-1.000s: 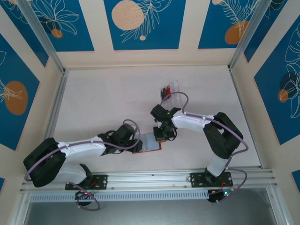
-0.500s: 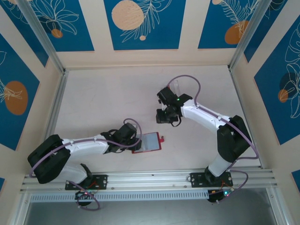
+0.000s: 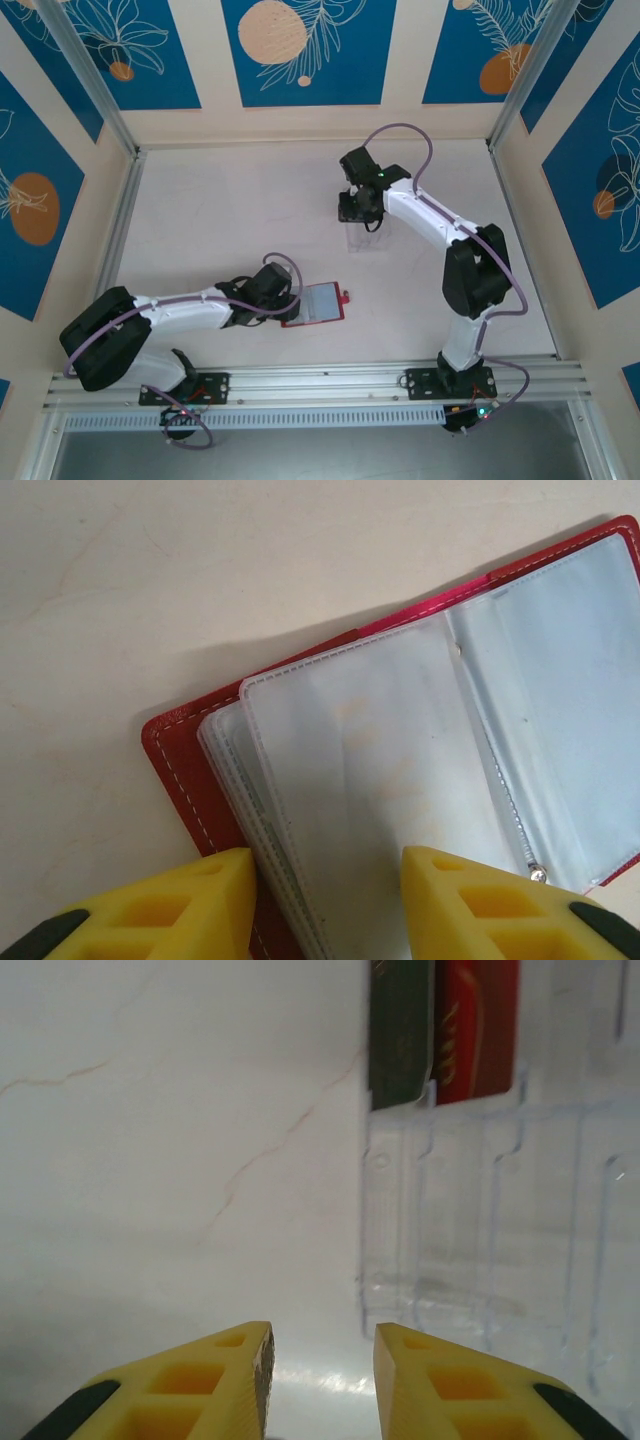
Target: Put the credit cards into the card holder
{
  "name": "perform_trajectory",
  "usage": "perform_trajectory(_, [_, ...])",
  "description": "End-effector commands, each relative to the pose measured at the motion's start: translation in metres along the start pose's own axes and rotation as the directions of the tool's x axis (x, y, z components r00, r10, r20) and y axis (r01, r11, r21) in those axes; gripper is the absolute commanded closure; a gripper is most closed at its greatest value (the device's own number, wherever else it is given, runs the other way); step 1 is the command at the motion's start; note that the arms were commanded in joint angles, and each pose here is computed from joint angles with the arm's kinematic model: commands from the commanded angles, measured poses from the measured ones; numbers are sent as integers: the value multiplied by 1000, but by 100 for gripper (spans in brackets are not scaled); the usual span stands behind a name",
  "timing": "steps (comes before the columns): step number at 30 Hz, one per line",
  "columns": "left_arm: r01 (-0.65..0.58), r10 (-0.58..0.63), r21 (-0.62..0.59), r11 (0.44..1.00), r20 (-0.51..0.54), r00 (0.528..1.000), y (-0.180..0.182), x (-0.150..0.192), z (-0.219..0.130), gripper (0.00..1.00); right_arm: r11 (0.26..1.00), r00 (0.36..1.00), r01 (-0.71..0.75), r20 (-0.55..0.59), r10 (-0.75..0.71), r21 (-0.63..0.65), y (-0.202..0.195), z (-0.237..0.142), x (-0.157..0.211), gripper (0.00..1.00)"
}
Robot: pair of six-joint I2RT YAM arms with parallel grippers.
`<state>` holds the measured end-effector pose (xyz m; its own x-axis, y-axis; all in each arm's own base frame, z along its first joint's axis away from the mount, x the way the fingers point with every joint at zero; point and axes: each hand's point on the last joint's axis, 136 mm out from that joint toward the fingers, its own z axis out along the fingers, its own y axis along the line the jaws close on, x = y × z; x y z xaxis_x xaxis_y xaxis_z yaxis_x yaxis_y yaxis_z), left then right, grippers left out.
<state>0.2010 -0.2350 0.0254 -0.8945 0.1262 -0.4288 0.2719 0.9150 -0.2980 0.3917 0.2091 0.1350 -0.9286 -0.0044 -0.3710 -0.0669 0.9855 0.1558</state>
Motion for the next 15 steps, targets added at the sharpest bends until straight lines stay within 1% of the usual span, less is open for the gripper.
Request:
perform_trajectory(1, [17, -18, -34, 999, -34, 999, 11, 12, 5, 58, 998, 999, -3, 35, 1, 61, -16, -2, -22, 66])
perform_trajectory(4, [19, -20, -34, 999, -40, 999, 11, 13, 6, 58, 996, 998, -4, 65, -2, 92, -24, 3, -43, 65])
perform_trajectory(10, [30, -31, -26, 999, -39, 999, 10, 14, 8, 59, 989, 999, 6, 49, -13, 149, -39, 26, -74, 67])
perform_trajectory(15, [35, -35, -18, 999, -36, 999, 8, 14, 8, 59, 982, 999, 34, 26, -40, 187, -46, 47, -89, 70])
